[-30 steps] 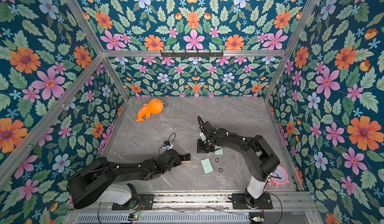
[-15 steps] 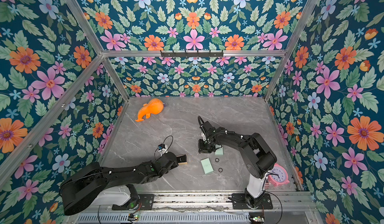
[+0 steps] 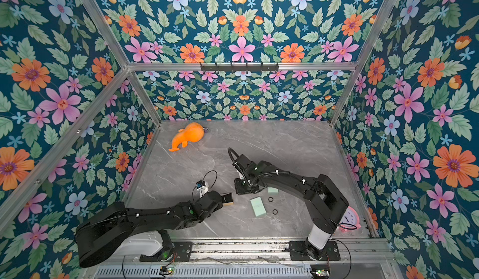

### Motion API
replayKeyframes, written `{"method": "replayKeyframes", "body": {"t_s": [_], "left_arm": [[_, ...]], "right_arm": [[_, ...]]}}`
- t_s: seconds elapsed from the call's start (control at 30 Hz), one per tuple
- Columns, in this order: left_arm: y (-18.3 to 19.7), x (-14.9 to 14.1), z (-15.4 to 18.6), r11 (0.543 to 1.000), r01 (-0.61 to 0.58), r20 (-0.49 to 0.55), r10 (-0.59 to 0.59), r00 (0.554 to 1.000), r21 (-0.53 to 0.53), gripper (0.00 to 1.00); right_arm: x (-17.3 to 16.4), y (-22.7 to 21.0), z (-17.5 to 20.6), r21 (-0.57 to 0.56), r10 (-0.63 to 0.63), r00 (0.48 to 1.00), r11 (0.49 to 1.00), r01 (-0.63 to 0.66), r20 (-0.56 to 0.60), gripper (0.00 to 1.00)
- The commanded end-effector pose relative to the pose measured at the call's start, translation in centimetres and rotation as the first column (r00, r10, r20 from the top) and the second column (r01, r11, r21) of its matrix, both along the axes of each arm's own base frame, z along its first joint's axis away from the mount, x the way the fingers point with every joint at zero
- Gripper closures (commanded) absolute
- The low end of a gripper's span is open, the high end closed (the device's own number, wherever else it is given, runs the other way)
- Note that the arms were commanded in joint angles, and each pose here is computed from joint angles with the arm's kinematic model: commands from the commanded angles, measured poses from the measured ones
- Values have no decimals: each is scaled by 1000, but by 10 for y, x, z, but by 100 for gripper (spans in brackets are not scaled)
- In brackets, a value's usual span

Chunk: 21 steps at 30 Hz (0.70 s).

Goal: Take the rings out of the lift-off lid box
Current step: Place the ring at the center of the board, then adjust the ring at the center of the board.

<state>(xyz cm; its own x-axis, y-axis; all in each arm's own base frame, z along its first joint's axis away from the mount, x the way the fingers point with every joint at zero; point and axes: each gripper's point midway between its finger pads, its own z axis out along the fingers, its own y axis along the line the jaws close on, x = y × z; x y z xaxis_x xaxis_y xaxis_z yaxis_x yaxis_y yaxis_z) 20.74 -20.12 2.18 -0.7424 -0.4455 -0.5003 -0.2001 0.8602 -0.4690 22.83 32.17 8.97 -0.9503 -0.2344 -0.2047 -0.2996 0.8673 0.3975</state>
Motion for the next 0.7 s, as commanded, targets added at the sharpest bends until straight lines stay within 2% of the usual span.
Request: {"method": "replayKeyframes", "body": {"t_s": [0.0, 0.1, 0.3, 0.67], "left_arm": [[10, -2, -2, 999, -32, -3, 32, 999, 18, 77], [12, -2, -1, 999, -37, 3, 37, 999, 8, 77], [14, -4, -3, 999, -42, 3, 42, 999, 4, 77], [16, -4, -1, 999, -38, 14, 37, 999, 16, 77]], "right_arm": [[-1, 8, -1, 22, -30, 999, 999, 30, -24, 68], [9, -8, -9, -35, -82, 997, 996, 83, 8, 69], [19, -19, -27, -75, -119, 992, 990, 117, -32, 70], [15, -37, -52, -162, -154, 987, 976, 144, -50, 71]]}}
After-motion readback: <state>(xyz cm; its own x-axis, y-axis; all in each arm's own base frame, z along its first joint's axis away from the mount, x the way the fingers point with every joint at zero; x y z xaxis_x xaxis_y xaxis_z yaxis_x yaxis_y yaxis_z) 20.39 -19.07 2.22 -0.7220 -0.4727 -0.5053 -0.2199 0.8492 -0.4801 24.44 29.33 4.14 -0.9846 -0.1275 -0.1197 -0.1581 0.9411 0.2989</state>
